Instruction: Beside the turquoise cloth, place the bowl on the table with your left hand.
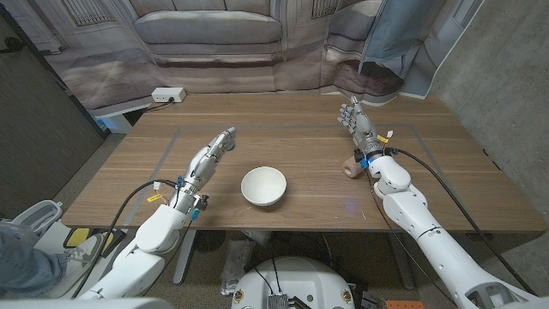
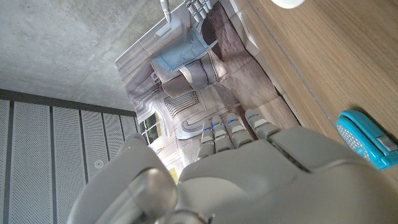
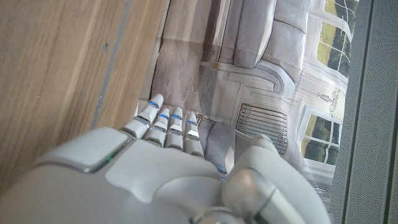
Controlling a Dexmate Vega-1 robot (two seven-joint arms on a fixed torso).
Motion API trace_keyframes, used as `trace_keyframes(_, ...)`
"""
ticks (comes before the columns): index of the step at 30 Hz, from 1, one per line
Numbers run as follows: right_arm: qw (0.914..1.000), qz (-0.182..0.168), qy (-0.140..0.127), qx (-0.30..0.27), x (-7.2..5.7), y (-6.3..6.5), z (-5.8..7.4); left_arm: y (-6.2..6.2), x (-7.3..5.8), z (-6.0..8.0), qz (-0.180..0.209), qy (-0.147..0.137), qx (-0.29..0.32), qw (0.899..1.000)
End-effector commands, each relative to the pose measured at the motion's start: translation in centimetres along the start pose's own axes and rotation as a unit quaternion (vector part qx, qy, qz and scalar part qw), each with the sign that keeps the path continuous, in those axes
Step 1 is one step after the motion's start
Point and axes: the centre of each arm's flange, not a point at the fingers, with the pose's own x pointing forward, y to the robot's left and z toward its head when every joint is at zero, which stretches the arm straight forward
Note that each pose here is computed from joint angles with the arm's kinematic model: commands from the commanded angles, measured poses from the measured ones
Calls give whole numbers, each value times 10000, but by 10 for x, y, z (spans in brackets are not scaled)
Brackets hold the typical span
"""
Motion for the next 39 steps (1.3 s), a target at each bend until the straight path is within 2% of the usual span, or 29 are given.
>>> trace_keyframes(1, 10000, -30, -19, -43, -2, -2, 2, -11, -12, 13, -4, -150, 151, 9998)
trace_keyframes(12, 10000, -1, -23, -7, 2, 1, 2, -14, -18, 16, 7, -226, 250, 9994)
trace_keyframes(18, 10000, -27, -70, 57, 3, 0, 4, -16, -19, 17, -183, -351, 409, 9984)
trace_keyframes(28, 9999, -85, -65, 81, 4, 0, 5, -20, -19, 21, -263, -427, 563, 9971)
trace_keyframes(32, 9999, -111, -77, 93, 3, -2, 5, -21, -18, 24, -289, -384, 673, 9966)
trace_keyframes(39, 9998, -127, -132, 114, 4, -4, 6, -23, -16, 28, -503, -119, 919, 9944)
